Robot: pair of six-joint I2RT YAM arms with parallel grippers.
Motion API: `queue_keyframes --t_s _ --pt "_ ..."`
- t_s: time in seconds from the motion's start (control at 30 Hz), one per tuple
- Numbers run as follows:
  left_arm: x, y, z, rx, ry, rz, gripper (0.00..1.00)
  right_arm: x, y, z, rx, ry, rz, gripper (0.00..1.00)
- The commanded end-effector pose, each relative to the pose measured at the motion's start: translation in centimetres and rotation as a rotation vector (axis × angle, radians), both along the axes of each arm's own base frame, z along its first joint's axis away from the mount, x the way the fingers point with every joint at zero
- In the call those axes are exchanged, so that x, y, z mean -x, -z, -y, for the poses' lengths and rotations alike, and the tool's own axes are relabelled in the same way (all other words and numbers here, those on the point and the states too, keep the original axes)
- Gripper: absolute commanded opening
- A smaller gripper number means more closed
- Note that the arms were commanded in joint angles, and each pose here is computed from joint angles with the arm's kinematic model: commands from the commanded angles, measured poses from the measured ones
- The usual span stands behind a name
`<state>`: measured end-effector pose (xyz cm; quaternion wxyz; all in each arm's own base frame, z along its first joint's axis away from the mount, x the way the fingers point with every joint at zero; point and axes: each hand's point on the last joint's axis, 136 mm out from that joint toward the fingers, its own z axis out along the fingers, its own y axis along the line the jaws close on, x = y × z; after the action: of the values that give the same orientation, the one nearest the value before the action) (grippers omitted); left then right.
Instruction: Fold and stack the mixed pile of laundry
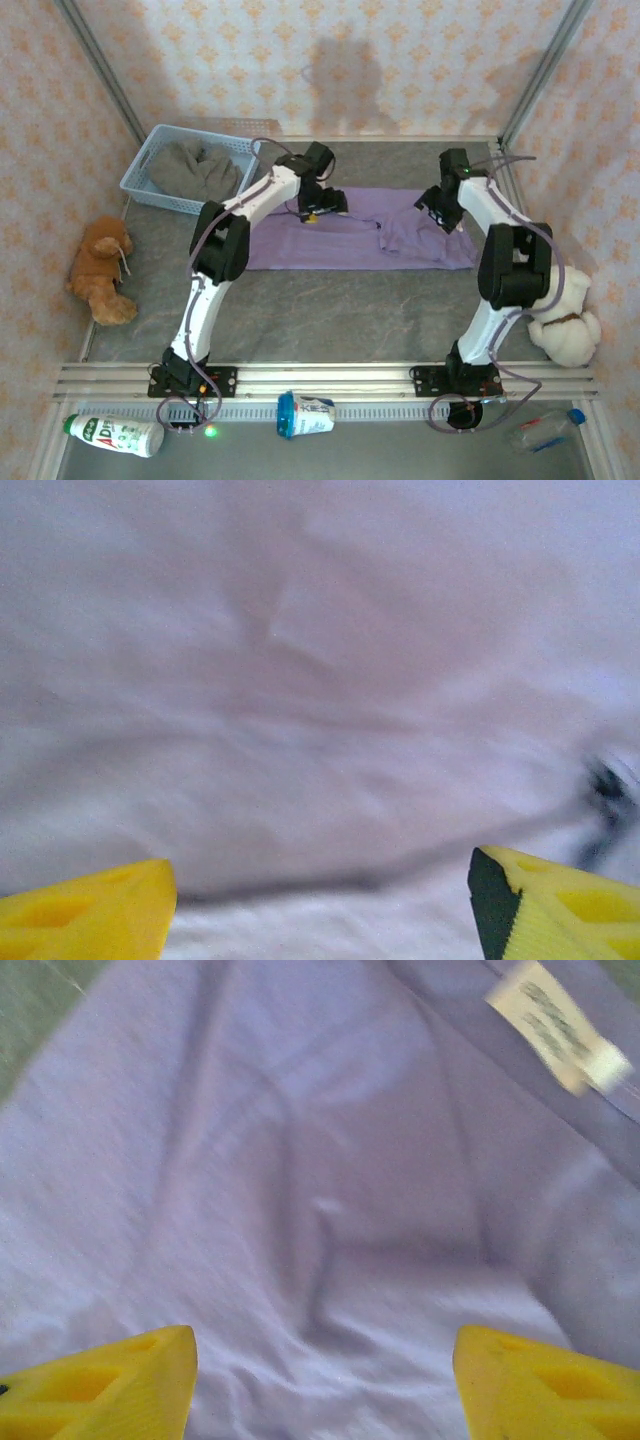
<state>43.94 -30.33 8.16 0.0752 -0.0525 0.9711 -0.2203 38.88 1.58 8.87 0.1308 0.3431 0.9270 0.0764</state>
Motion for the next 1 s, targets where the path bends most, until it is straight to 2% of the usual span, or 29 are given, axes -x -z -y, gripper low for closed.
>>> queue_keyframes --t_s 0.0,0.13,0.3,0.4,0.57,0.73,0.97 --pt "1.8 -2.5 5.1 0.147 0.057 0.039 0.76 4.9 1.0 1.8 0.088 0.001 -0.111 0.68" --pt "4.8 -1.5 9.1 0.170 0.121 0.019 0.75 7.8 2.7 2.5 0.074 0.030 -0.157 0.64" --pt "6.0 0.2 11.3 0.142 0.112 0.016 0.69 8.4 4.1 2.8 0.053 0.020 -0.164 0.49" --pt "5.6 1.2 11.7 0.120 0.082 0.033 0.61 7.7 4.7 2.9 0.033 0.009 -0.157 0.42" --pt "4.2 2.4 11.7 0.072 0.049 0.067 0.48 6.2 5.3 2.6 -0.002 -0.006 -0.137 0.37" --pt "3.8 3.5 11.8 0.022 0.040 0.069 0.41 5.2 5.6 1.9 -0.041 -0.029 -0.124 0.32" --pt "4.1 3.7 12.8 0.038 0.021 0.072 0.33 5.8 4.6 2.4 -0.002 -0.058 -0.114 0.30"
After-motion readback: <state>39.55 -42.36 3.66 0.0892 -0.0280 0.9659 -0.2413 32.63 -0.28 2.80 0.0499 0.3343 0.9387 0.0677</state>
